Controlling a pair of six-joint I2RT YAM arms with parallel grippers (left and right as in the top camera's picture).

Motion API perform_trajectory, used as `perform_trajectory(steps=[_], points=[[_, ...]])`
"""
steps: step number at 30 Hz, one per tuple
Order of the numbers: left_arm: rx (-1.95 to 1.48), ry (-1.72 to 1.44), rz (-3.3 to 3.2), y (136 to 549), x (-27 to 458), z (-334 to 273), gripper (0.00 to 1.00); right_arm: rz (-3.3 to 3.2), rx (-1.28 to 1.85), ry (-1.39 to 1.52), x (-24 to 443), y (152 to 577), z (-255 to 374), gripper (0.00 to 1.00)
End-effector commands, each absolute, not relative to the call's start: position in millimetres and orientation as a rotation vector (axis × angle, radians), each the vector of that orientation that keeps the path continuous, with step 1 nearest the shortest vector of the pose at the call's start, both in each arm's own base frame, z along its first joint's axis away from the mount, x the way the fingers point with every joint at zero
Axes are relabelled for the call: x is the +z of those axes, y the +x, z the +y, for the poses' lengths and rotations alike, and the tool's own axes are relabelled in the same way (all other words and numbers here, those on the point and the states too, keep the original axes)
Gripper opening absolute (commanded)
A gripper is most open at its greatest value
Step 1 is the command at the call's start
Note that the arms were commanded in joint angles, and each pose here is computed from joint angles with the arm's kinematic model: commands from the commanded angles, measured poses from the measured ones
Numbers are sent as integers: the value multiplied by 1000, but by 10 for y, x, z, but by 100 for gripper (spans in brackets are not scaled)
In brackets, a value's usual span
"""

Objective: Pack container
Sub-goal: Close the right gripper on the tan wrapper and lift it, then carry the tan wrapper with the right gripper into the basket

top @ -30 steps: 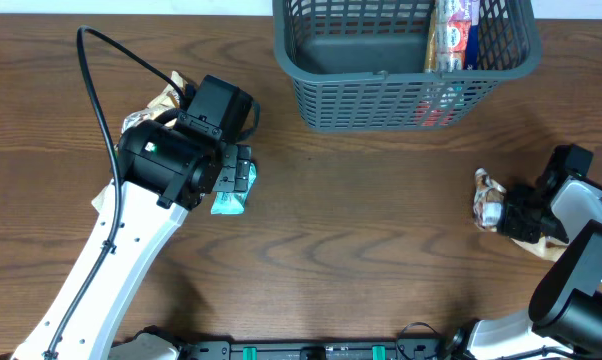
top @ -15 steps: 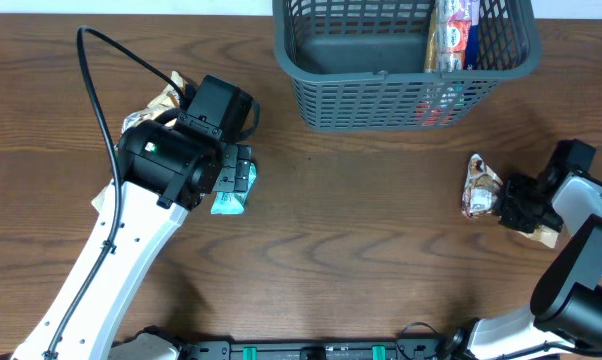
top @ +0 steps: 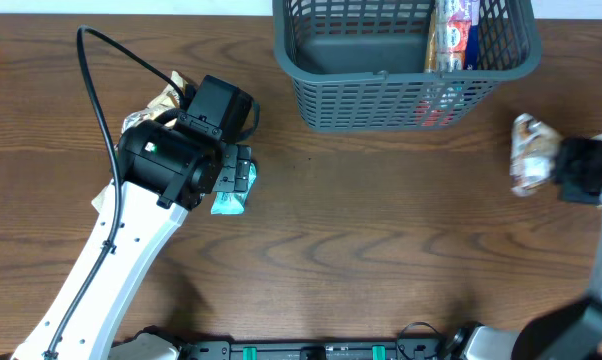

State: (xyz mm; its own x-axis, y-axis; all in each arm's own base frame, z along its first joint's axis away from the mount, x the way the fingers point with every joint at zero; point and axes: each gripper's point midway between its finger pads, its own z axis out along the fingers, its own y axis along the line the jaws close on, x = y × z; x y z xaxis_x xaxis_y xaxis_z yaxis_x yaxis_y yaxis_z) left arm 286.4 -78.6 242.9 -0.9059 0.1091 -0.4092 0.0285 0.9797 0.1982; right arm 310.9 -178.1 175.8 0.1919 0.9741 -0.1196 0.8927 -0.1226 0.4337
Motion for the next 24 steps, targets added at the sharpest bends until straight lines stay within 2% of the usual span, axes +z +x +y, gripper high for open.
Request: perform_trajectory(steps=[1, 9, 14, 20, 24], points=[[265, 90, 2686, 2885, 2471, -770, 99, 1699, 166, 1849, 2404, 3043, -1957, 1], [264, 90, 2686, 2885, 2471, -771, 99, 1631, 358, 1174, 3899, 3457, -1538, 1], [265, 90, 2686, 2886, 2470, -771, 99, 1576, 492, 810, 4562, 3744, -1001, 1], [263, 85, 2686, 2884, 2470, -771, 99, 1599, 480, 453, 4733, 4132, -361, 1], [248, 20, 2684, 2885, 2471, -770, 99, 1739, 287, 375, 4230, 4519, -251, 1]])
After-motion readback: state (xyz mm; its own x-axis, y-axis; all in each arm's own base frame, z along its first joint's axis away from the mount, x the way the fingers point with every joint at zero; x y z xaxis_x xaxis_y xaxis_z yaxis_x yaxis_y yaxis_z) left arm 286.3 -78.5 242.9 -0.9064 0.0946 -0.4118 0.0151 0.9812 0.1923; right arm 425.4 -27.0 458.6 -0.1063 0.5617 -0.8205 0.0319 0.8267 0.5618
